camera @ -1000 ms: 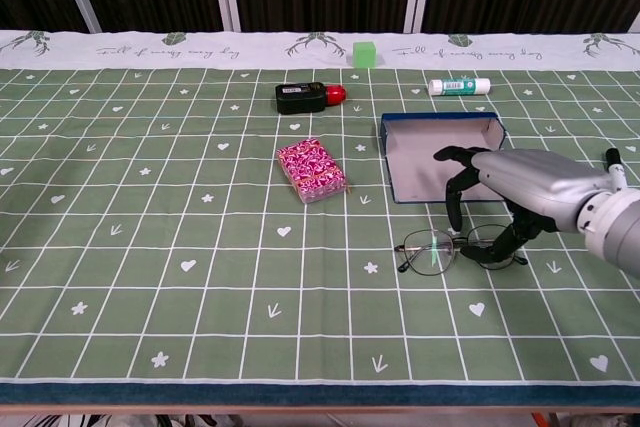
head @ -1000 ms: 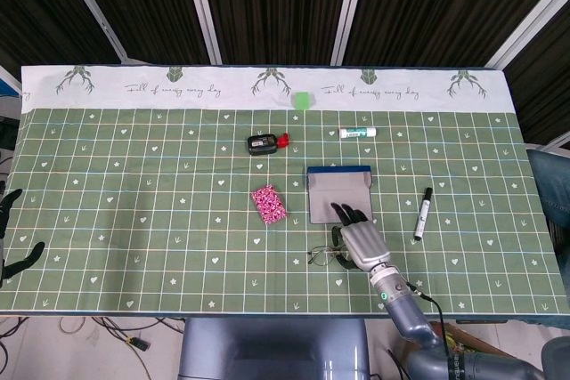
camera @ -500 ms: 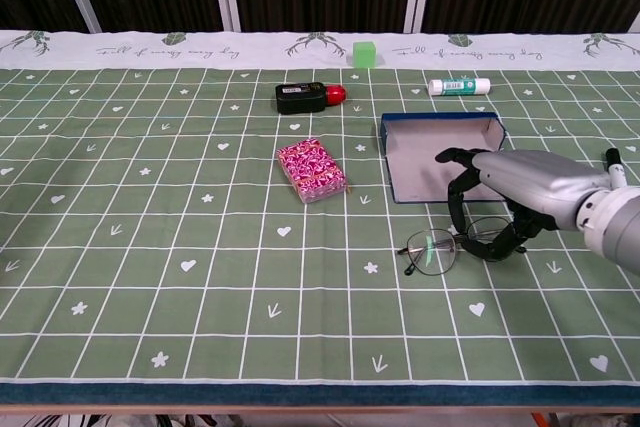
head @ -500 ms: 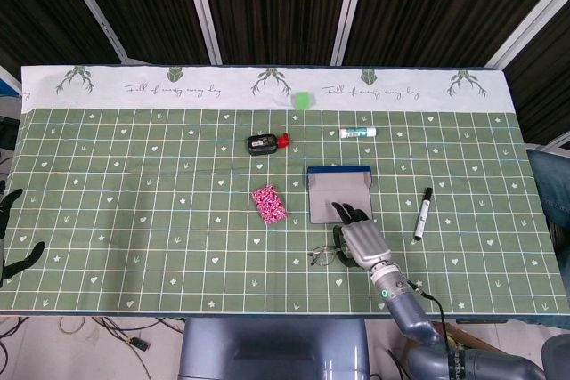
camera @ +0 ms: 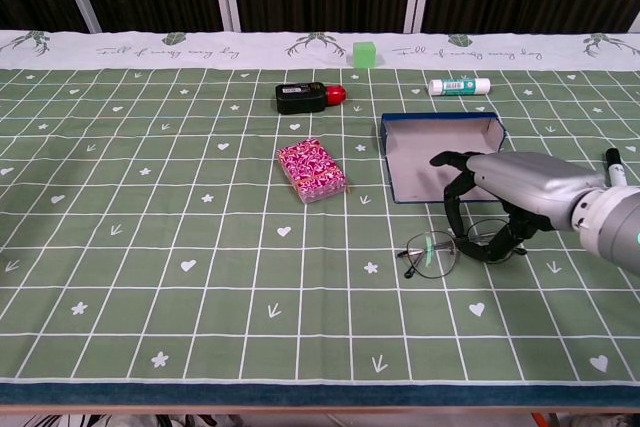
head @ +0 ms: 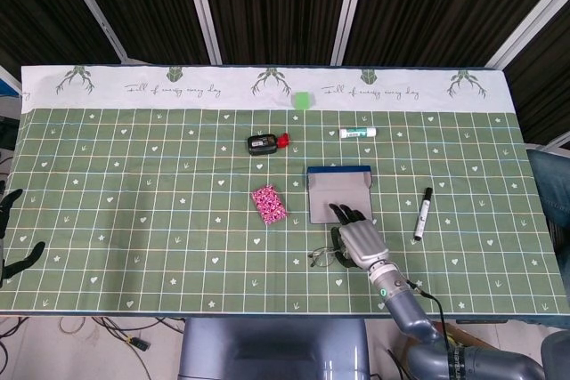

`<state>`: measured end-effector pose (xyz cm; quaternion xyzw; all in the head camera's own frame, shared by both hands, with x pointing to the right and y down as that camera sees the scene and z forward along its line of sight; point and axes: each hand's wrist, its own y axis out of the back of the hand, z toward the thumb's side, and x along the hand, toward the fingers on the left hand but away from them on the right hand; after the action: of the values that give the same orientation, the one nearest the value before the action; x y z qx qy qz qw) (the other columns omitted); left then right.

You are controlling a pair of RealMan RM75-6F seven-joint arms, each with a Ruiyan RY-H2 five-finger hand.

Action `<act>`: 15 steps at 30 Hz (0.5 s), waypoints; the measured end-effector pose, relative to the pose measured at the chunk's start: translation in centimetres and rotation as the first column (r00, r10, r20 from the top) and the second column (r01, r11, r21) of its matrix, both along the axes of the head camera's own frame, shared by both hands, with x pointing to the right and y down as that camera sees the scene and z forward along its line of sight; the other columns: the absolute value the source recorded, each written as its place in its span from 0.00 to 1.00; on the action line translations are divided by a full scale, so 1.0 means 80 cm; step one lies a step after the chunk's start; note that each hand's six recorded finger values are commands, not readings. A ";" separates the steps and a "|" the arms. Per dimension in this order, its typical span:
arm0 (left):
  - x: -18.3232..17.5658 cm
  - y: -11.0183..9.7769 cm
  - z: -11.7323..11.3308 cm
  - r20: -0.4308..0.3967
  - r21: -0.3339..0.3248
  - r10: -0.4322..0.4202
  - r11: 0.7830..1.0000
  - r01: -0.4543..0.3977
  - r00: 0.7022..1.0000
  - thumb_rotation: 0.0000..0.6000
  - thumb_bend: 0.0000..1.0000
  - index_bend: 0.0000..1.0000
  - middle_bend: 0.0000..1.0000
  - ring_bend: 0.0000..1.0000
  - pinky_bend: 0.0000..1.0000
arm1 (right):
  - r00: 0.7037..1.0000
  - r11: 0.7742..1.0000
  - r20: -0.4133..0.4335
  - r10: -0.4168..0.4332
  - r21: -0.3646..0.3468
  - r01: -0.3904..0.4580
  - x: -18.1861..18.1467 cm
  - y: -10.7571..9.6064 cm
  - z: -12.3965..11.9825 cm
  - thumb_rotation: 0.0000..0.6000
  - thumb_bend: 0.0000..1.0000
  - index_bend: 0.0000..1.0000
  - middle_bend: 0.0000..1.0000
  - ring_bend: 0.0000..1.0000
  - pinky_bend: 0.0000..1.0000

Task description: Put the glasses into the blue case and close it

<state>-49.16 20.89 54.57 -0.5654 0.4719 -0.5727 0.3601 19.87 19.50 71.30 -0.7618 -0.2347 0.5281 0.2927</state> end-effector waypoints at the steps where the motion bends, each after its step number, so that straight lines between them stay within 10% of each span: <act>1: 0.000 0.000 0.000 -0.001 0.000 0.000 1.000 0.000 1.000 1.00 0.21 0.13 0.00 0.00 0.00 | 1.000 1.000 -0.001 -0.002 -0.001 0.002 -0.001 0.000 0.000 1.00 0.43 0.61 0.00 0.04 0.15; 15: 0.000 0.000 0.000 -0.003 0.001 -0.001 1.000 0.001 1.000 1.00 0.21 0.13 0.00 0.00 0.00 | 1.000 1.000 0.008 -0.003 -0.008 0.003 -0.006 -0.003 -0.004 1.00 0.47 0.64 0.00 0.04 0.15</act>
<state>-49.14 20.89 54.57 -0.5660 0.4728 -0.5719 0.3594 19.36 19.26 70.97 -0.7655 -0.2326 0.5256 0.2893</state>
